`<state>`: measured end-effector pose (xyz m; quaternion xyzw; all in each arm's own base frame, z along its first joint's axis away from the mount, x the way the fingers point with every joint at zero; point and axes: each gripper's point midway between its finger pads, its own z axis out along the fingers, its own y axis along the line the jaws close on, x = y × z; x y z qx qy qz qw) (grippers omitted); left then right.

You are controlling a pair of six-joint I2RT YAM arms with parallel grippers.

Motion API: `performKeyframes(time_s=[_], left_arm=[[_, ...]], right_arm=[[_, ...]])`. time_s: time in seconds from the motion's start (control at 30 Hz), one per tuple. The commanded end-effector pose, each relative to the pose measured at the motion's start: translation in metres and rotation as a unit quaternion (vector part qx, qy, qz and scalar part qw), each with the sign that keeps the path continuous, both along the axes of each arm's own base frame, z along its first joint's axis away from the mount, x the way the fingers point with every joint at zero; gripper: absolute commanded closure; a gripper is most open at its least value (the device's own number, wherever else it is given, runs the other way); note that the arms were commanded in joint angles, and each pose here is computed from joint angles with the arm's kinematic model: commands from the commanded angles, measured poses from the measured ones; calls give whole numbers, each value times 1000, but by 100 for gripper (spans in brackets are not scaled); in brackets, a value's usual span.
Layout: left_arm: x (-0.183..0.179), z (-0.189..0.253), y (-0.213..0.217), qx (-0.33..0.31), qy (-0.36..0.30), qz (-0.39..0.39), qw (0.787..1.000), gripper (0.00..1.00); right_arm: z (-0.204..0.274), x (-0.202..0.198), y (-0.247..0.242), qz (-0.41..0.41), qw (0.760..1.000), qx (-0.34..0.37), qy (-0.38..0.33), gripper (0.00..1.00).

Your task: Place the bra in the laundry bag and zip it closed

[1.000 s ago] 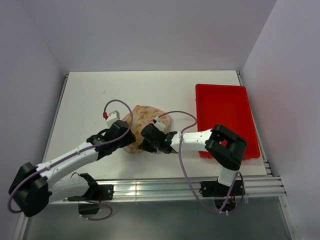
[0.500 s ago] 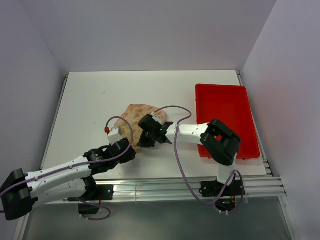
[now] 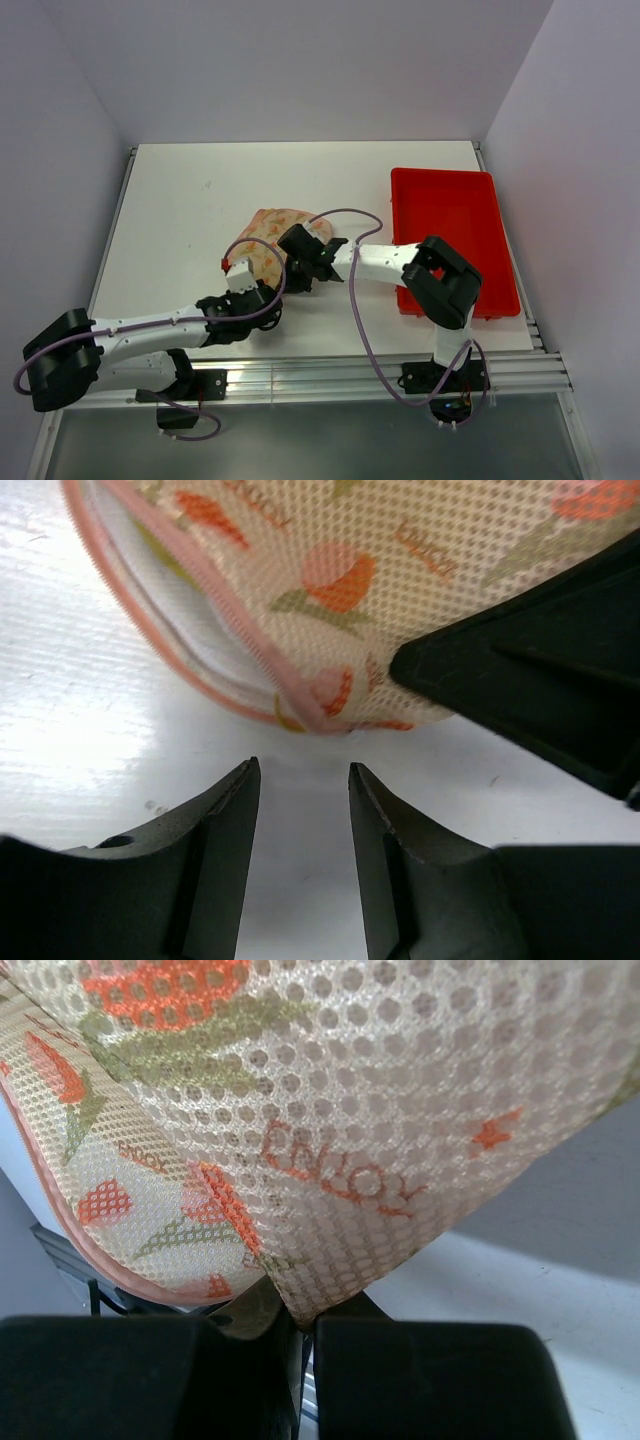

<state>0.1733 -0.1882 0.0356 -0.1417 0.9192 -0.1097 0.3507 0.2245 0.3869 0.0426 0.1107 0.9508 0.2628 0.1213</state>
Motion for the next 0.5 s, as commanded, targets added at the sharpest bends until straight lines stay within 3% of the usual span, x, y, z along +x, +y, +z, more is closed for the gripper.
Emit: performKeyframes(time_s=[0.0, 0.47], left_arm=[[14, 10, -12, -32, -46, 1, 998, 52], [22, -1, -28, -76, -95, -35, 992, 56]], right_arm=[[6, 6, 5, 8, 1000, 3, -4, 100], [11, 2, -2, 18, 1000, 4, 4, 100]])
